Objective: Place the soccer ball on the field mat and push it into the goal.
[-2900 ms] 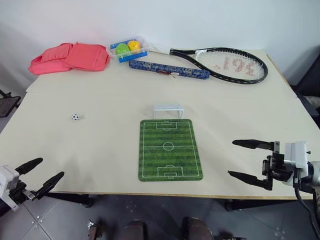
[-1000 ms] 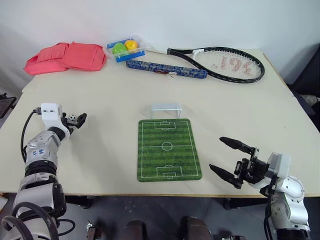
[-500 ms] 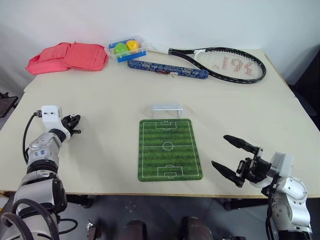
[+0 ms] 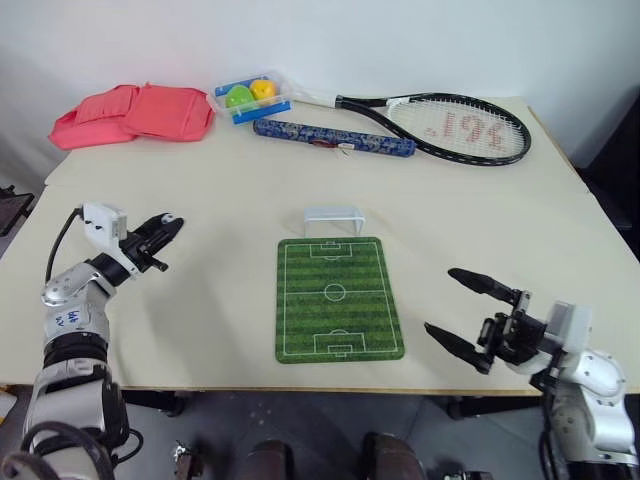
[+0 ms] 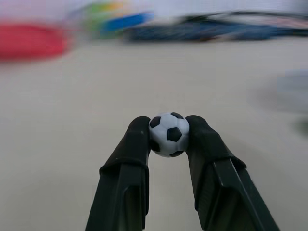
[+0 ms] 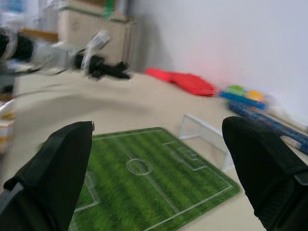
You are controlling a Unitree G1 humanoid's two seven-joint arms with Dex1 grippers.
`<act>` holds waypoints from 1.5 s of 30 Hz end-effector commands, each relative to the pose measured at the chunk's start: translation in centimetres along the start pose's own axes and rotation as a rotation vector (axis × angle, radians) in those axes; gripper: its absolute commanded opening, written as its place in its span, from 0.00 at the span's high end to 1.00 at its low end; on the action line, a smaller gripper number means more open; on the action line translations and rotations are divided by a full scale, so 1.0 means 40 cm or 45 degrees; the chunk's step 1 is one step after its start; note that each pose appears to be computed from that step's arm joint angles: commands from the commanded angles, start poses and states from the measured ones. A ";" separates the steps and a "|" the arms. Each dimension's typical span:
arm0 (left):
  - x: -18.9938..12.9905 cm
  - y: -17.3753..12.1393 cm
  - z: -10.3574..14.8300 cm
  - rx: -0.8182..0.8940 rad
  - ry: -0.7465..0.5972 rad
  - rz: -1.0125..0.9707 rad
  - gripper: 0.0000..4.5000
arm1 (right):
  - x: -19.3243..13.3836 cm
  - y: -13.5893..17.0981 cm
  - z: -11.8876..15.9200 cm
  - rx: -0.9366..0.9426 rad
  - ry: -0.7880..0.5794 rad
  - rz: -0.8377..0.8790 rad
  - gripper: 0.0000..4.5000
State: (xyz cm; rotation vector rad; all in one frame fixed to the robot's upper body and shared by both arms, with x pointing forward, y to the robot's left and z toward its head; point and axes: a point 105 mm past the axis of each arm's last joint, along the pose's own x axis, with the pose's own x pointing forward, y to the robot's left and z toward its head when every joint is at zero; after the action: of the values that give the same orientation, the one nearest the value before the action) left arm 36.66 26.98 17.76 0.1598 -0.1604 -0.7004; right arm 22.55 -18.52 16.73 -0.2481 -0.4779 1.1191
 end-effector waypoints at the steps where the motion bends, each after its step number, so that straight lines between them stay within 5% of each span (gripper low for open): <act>1: 0.045 -0.158 0.057 0.087 0.021 -0.474 0.81 | -0.037 0.007 0.036 0.001 0.019 0.066 0.00; 7: 0.116 -0.406 0.027 0.130 0.114 -0.944 0.81 | -0.079 0.026 0.041 0.010 0.089 0.128 0.00; 15: 0.216 -0.572 -0.046 0.137 0.203 -0.982 0.81 | -0.123 0.013 0.024 0.022 0.201 0.061 0.00; 23: 0.212 -0.620 -0.101 0.223 0.326 -1.014 0.81 | -0.185 0.017 0.027 0.075 0.314 0.014 0.00; 42: 0.196 -0.644 -0.107 0.226 0.344 -1.050 0.81 | -0.173 0.026 0.013 0.100 0.338 -0.007 0.00; 43: 0.196 -0.645 -0.105 0.223 0.339 -1.052 0.65 | -0.172 0.025 0.012 0.099 0.338 -0.009 0.00; 45: 0.196 -0.645 -0.103 0.222 0.334 -1.054 0.54 | -0.170 0.024 0.011 0.099 0.339 -0.010 0.00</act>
State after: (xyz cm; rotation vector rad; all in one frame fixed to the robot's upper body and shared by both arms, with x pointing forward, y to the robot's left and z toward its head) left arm 27.69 3.17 8.88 0.4963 0.1358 -1.4579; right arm 19.25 -24.75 14.64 -0.3127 -0.1782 1.0646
